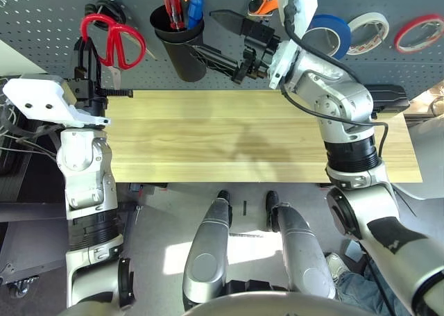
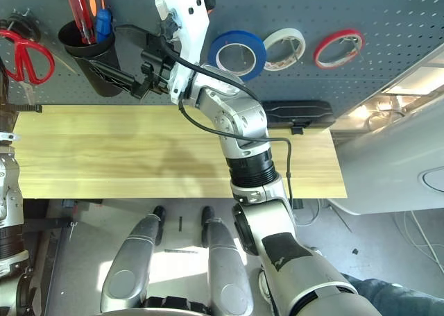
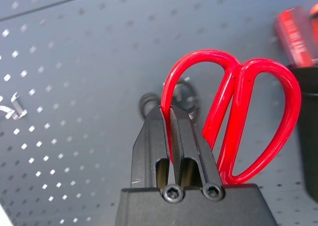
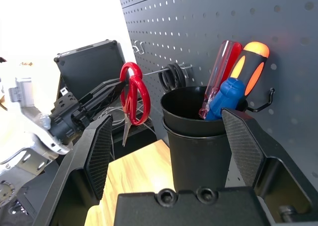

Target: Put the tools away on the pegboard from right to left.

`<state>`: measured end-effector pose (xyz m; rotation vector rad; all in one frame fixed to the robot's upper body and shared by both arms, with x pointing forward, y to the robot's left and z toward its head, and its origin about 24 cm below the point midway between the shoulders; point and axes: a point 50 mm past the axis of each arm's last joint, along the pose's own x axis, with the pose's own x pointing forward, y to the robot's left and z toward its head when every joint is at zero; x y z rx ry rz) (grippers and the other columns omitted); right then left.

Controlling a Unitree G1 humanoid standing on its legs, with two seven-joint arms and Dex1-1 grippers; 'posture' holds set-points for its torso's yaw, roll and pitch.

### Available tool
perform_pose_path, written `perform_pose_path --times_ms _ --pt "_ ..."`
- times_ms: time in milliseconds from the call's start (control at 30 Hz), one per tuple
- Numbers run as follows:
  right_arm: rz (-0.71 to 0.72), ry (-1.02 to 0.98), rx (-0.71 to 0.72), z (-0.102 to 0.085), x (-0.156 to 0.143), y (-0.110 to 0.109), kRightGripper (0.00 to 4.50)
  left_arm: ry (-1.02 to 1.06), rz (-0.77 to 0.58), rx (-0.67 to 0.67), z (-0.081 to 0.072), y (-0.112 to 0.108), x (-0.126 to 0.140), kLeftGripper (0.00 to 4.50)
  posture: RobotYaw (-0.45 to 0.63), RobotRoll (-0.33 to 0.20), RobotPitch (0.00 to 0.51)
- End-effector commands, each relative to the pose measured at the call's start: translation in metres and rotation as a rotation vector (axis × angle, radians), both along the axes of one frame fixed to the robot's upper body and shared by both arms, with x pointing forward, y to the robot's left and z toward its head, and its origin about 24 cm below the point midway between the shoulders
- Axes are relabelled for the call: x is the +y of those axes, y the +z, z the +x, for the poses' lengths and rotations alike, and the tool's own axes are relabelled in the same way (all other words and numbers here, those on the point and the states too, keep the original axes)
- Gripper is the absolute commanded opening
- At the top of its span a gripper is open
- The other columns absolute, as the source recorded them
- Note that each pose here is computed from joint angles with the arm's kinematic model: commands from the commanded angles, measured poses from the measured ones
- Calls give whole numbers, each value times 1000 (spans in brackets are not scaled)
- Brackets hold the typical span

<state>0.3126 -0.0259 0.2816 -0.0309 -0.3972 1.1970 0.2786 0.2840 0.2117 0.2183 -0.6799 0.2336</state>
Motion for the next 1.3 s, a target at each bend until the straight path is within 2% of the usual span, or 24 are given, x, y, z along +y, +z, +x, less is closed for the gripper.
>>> perform_pose_path --times_ms 33,233,500,667,800,1000,1067,1167,1300 --pt "10 8 -6 -1 2 2 4500 51 -36 30 2 -4 12 7 181 0 377" --pt "11 0 -3 0 2 1 4500 75 -74 71 12 -4 19 7 177 0 378" --pt "14 -9 -5 0 2 0 4500 40 -95 169 33 -9 23 7 172 0 376" --pt "15 -14 -6 0 1 0 4500 33 -105 204 39 -14 24 7 166 0 376" --pt "15 -17 -5 0 0 -1 4500 20 -108 242 41 -20 22 1050 166 0 376" --pt "-8 -72 40 7 -6 -14 4500 -1 -43 267 41 -23 14 2976 167 0 376" --pt "1 -125 123 15 -13 -29 4500 -14 -26 295 41 -29 8 3583 166 0 375" --pt "-60 -258 218 30 -34 -75 4500 -79 26 401 41 -48 -10 4483 173 0 377" --pt "-94 -400 299 38 -60 -122 4500 -119 23 492 38 -69 -24 4483 178 0 385"
